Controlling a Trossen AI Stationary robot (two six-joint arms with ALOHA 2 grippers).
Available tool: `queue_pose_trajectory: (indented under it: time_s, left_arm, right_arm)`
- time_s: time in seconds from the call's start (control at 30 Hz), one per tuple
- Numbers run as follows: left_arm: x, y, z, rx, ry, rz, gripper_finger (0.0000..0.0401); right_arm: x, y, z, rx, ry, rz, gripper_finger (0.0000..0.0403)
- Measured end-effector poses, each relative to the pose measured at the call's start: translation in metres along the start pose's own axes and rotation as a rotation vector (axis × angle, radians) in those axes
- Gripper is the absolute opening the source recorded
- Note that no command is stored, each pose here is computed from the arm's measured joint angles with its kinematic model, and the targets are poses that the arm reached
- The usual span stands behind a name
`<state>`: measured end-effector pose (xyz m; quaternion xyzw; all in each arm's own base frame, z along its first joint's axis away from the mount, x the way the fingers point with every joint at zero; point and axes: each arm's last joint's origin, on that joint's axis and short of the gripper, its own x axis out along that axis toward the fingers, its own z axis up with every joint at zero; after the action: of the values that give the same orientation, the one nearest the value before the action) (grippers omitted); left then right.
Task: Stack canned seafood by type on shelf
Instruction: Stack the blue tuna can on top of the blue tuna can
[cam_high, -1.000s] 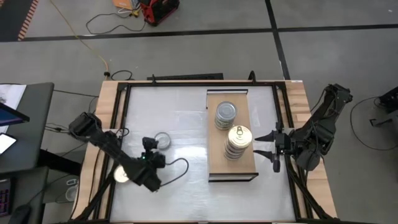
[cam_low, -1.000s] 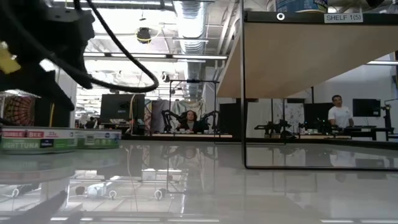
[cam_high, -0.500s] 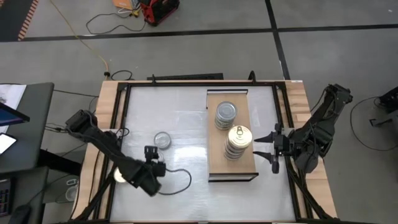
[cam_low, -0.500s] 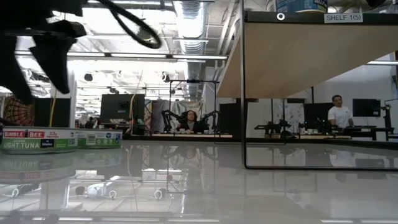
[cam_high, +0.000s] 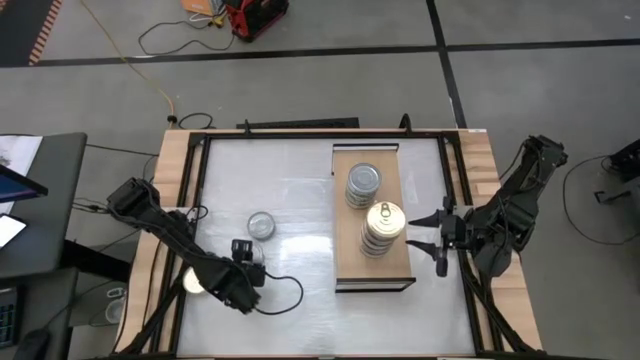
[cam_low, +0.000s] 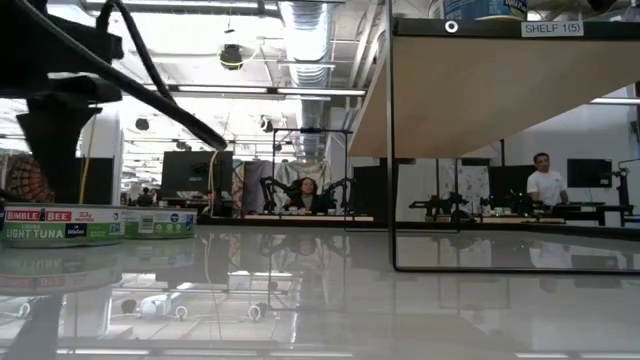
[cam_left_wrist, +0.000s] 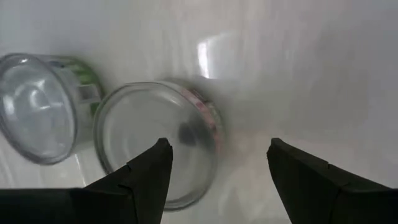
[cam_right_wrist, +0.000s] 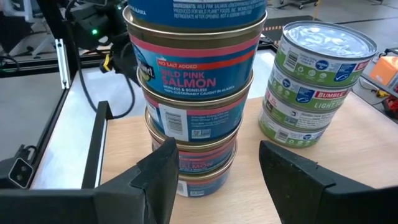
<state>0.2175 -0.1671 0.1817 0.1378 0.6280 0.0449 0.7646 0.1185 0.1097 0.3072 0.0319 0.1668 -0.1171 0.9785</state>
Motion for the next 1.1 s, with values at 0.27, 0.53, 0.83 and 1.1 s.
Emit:
queue_pose_trajectory:
  time_s: [0.27, 0.53, 0.83, 1.1]
  left_arm:
    - [0.014, 0.007, -0.011, 0.052, -0.075, 0.232, 0.0251]
    - [-0.003, 0.017, -0.004, 0.048, 0.076, 0.139, 0.0251]
    - [-0.017, 0.007, -0.016, 0.12, 0.345, -0.156, 0.0251]
    - [-0.014, 0.008, -0.033, 0.131, 0.452, -0.096, 0.025]
  right_arm:
    - [0.0, 0.0, 0.0, -0.004, 0.001, -0.001, 0.0246]
    - [0.0, 0.0, 0.0, -0.002, 0.001, -0.001, 0.0246]
    - [0.0, 0.001, 0.0, 0.005, -0.002, 0.005, 0.0246]
    - [0.0, 0.0, 0.0, 0.003, -0.002, 0.001, 0.0246]
